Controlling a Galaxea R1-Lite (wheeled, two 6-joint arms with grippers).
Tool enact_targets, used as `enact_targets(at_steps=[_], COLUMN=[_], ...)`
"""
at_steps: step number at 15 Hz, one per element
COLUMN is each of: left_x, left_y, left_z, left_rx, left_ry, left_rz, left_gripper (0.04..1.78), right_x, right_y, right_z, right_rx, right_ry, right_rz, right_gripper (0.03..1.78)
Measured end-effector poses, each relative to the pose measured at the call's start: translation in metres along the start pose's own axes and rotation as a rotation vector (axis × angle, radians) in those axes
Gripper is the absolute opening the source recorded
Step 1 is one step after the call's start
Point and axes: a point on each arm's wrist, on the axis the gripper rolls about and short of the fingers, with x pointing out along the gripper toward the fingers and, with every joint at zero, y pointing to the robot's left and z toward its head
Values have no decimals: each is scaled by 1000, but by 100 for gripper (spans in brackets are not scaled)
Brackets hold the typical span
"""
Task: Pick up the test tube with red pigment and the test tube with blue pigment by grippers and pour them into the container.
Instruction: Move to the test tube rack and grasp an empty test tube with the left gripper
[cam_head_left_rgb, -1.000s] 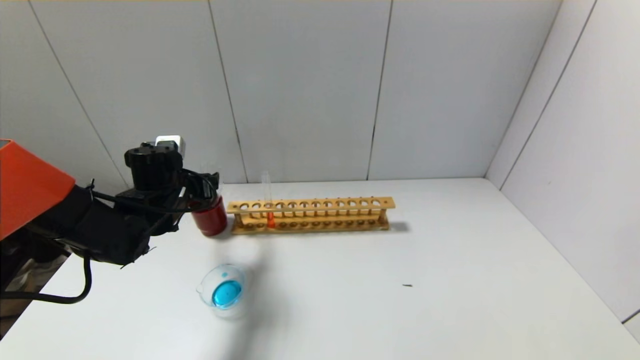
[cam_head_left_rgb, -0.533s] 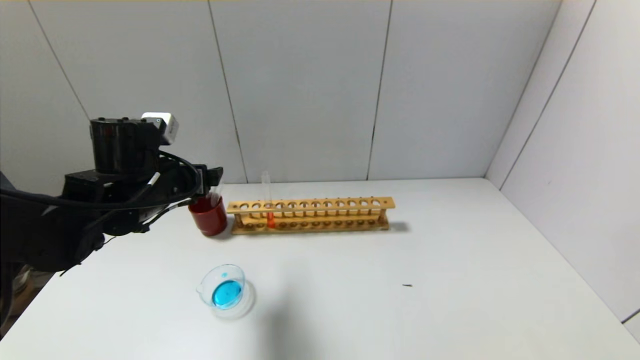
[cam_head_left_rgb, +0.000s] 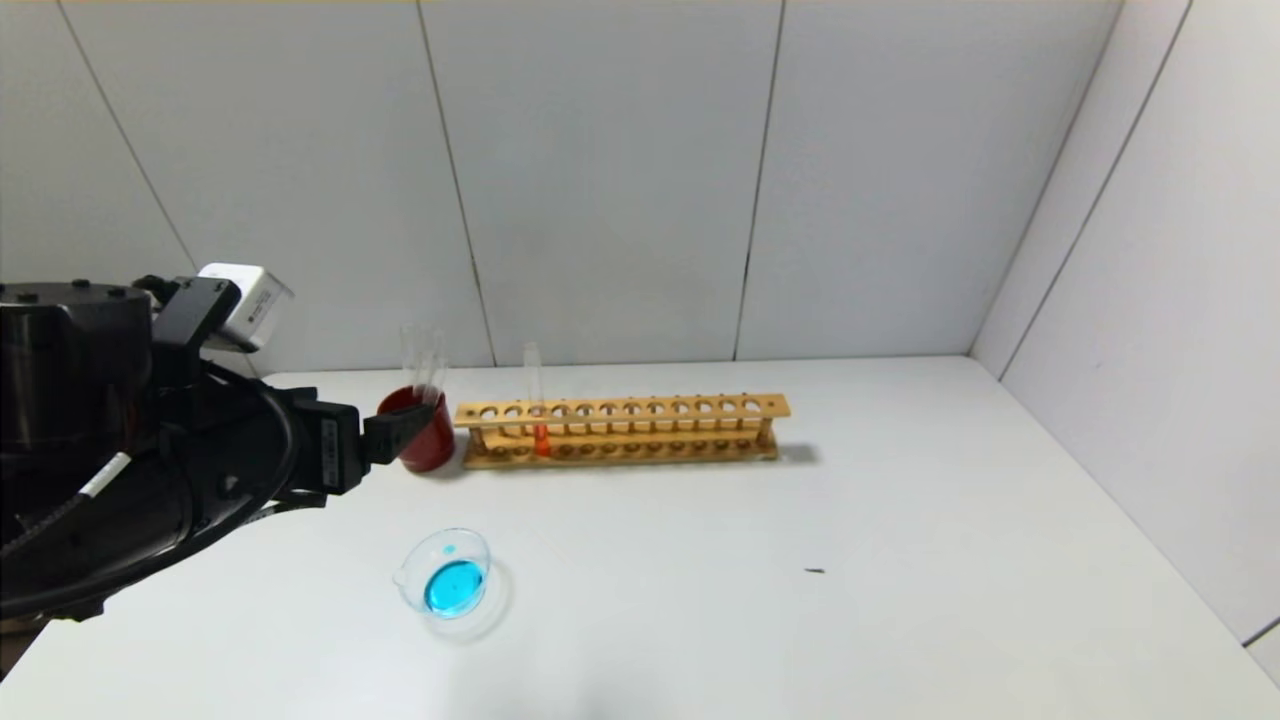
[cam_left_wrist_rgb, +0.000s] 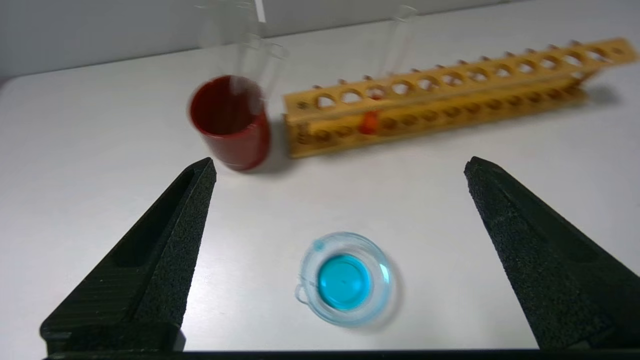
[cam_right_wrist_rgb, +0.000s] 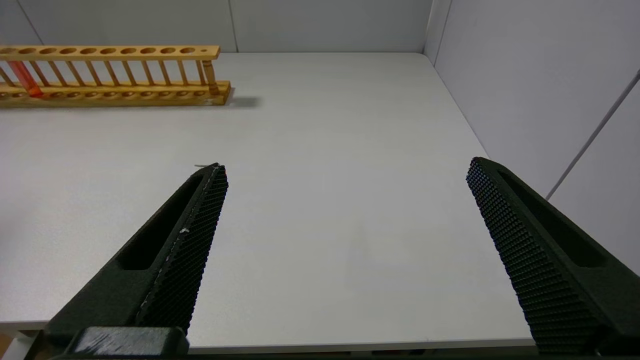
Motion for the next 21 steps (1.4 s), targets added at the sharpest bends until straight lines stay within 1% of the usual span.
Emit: enact_targets(at_steps=[1,2,4,6,9,13,17,21], left_x=[-4,-5,0,14,54,120,165,196], left_y=[-1,-1,-2,-4,-9,-17,-20,-18], left_z=[-3,-5,-7,-9,-16,-20,-25,-29], left_rx=[-6,-9,-13,-13,-6,-5,11,24], left_ry=[5,10,23,23,8,-42,-27,-2], left_rz=[-52,-80,-102,-119,-132,-139,-134,-120], left_gripper=[175,175,175,175,175,175,175,175], right_x=[0,0,0,0,0,0,0,0], right_y=[0,0,0,0,0,0,0,0], right_z=[0,0,0,0,0,0,0,0], right_rx=[0,0,0,0,0,0,0,0], right_ry=[0,0,0,0,0,0,0,0], right_rz=[0,0,-1,0,0,0,0,0], right_gripper=[175,175,175,175,175,175,175,175])
